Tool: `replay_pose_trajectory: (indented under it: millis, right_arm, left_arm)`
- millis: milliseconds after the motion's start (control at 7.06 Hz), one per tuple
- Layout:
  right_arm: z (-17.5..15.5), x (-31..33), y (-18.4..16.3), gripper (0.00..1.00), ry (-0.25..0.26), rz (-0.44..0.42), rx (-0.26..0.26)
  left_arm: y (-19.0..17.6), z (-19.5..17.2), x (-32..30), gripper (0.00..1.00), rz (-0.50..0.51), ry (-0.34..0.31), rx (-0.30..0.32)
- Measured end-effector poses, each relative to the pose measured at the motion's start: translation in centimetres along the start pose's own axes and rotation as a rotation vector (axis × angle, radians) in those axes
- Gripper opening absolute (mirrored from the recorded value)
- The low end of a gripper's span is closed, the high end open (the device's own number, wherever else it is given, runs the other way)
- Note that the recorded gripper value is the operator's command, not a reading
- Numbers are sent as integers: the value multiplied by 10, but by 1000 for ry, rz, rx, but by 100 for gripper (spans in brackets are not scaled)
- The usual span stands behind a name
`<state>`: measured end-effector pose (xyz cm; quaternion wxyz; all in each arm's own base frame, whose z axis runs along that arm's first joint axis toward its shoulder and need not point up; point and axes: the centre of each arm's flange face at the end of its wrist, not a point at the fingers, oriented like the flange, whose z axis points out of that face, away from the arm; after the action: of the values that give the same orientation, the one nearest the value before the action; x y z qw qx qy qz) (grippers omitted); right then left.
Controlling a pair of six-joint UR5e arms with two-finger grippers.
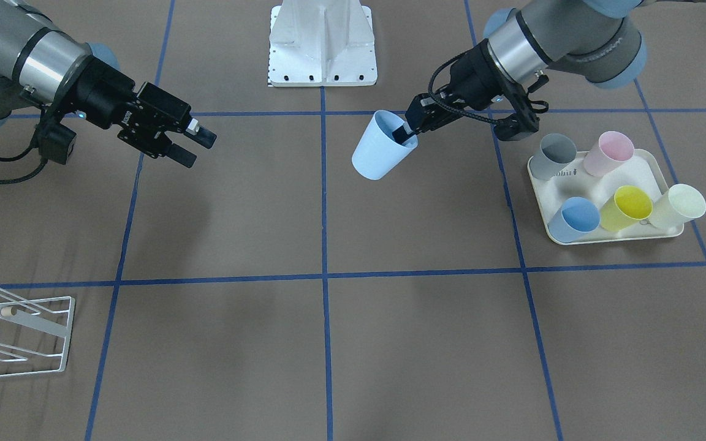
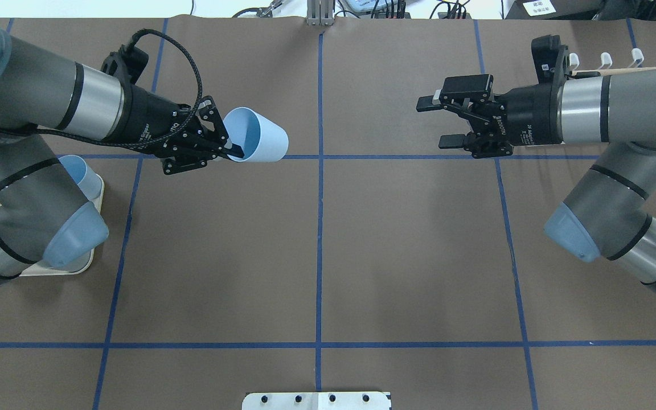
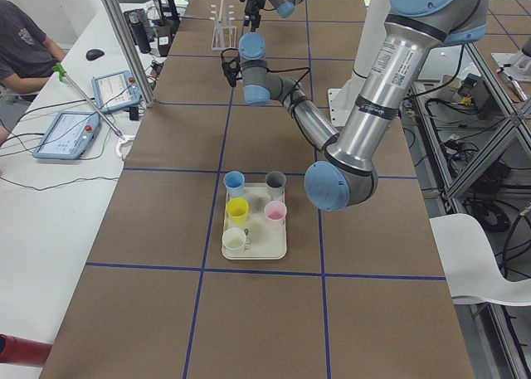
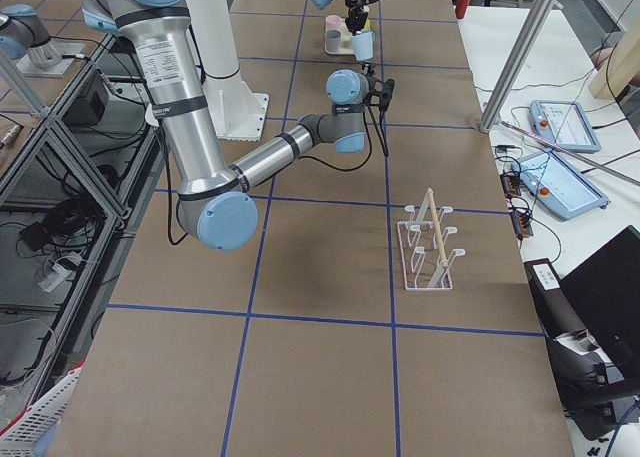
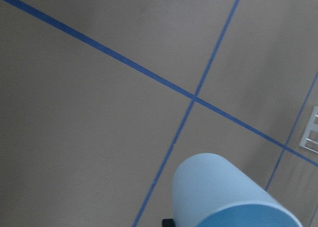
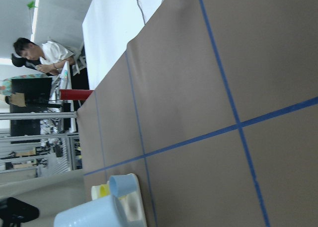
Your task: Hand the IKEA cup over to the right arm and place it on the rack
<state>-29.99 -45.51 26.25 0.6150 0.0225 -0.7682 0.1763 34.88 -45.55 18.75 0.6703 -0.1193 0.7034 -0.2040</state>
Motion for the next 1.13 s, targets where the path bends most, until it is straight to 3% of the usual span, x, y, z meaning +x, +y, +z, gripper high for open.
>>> replay_pose_trajectory:
  millis: [283,425,567,850,1133]
  right_arm:
    - [3,-14,29,99,-221,77,-11]
    - [4,-24,41,99,-320,100,-34]
    - [7,-37,51,99,-385,101,-62]
    - [15,-52,68,99,-452,85,-118]
    - [19,-55,77,99,-466,80,-145]
  left_arm:
    - [34,14,19,0,-145,244,-104]
    - [54,21,23,0,-217,339,-162]
    - [67,24,22,0,-274,395,-215]
    - [78,19,21,0,-345,446,-293]
    - [81,12,22,0,-391,493,-335]
